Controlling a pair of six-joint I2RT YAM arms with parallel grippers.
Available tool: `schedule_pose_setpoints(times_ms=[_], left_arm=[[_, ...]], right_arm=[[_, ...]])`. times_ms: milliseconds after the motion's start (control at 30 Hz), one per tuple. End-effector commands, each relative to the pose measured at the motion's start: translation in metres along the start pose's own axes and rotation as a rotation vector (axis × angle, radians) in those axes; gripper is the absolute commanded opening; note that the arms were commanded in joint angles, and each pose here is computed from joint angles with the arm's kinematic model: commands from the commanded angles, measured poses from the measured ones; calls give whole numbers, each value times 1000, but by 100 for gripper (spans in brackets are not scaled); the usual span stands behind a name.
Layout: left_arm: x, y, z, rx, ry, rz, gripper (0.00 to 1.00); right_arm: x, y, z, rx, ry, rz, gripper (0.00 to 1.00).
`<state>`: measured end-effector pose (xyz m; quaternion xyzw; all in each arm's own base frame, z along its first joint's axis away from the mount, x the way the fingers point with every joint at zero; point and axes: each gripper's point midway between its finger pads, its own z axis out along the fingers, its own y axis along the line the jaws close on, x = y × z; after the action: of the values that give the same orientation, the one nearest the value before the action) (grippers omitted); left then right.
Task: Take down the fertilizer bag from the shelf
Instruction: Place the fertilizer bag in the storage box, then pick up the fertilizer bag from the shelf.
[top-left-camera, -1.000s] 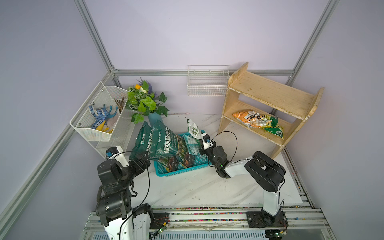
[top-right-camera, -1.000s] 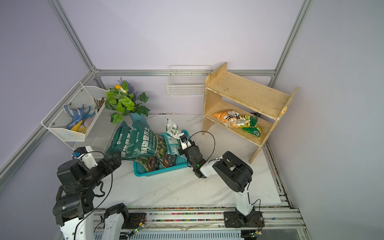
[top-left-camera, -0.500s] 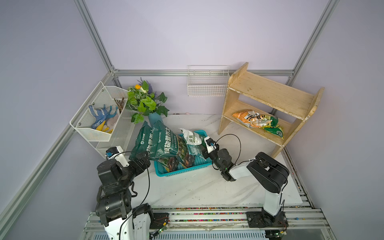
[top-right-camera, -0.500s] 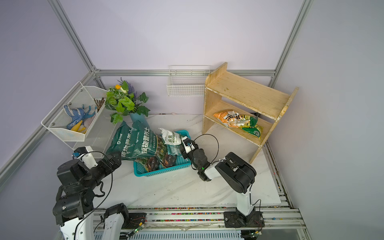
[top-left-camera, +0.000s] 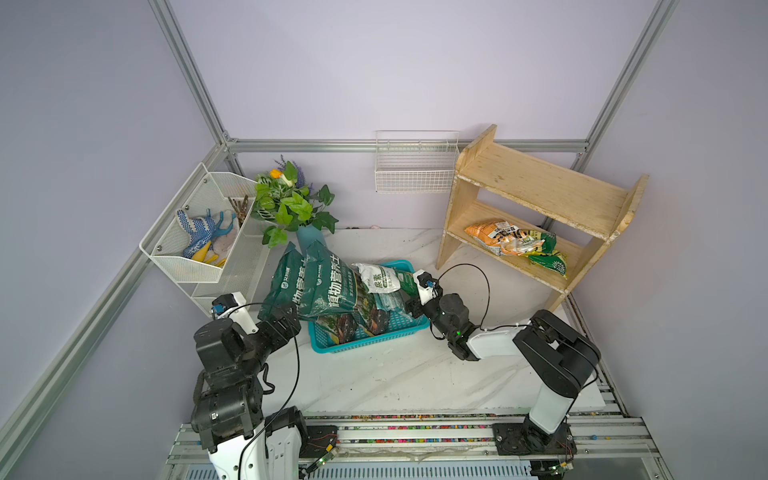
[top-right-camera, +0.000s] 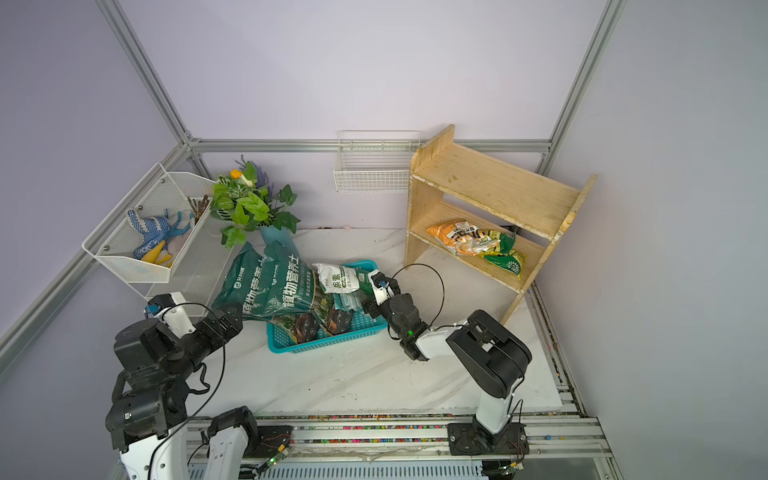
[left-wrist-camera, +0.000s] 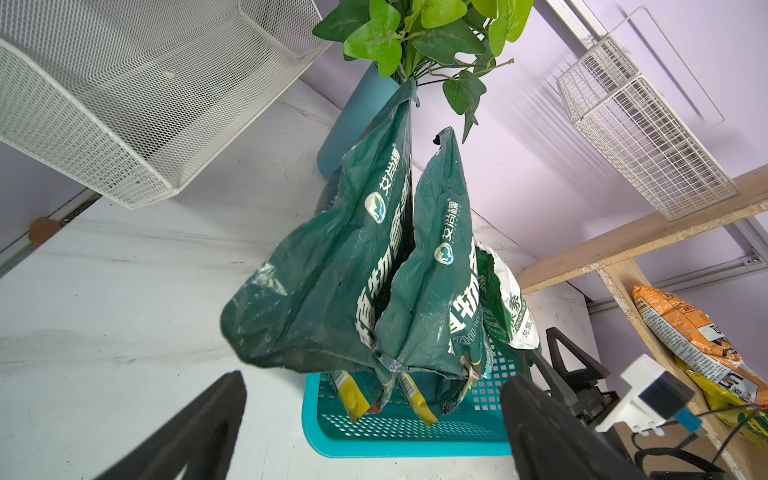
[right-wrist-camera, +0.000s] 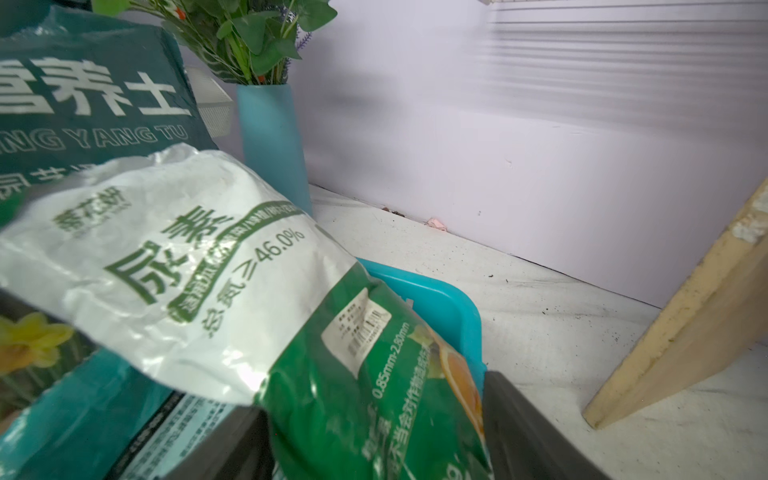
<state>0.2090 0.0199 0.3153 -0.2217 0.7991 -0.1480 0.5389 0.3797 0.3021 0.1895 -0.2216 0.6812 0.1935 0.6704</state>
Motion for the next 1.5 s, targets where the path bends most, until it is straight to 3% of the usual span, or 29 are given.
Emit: schedule_pose_setpoints(times_ms=[0,333,500,667,800,967,1167,1200,1367,1467], left_arm=[[0,-1,0,11,-4,1,100],[0,-1,-1,10,-6,4,100],[0,-1,0,8,-4,3,100],[0,-1,-1,7,-7,4,100],[0,-1,-2,8,-7,5,100],[1,1,0,0,-3,0,100],[0,2,-1,-4,-8,-1,100],[0,1,-1,-4,-9,0,100],[0,0,-1,4,-8,2,99],[1,0,-1,6,-7,1,100]], right_arm=[[-34,7,-12,-65,-77,62,80],[-92,9,-52,-111,-175,98,81],[-131,-33,-49,121,-136,183,72],[-202,-81,-53,414,-45,269,76],[-240,-113,-88,614,-34,364,80],[-224,-136,-153,728,-167,656,89],[-204,-140,-185,637,-314,1110,90],[-205,-138,-184,609,-309,1164,98],[-203,-122,-163,512,-190,1255,99],[-189,-135,-155,554,-135,1264,99]])
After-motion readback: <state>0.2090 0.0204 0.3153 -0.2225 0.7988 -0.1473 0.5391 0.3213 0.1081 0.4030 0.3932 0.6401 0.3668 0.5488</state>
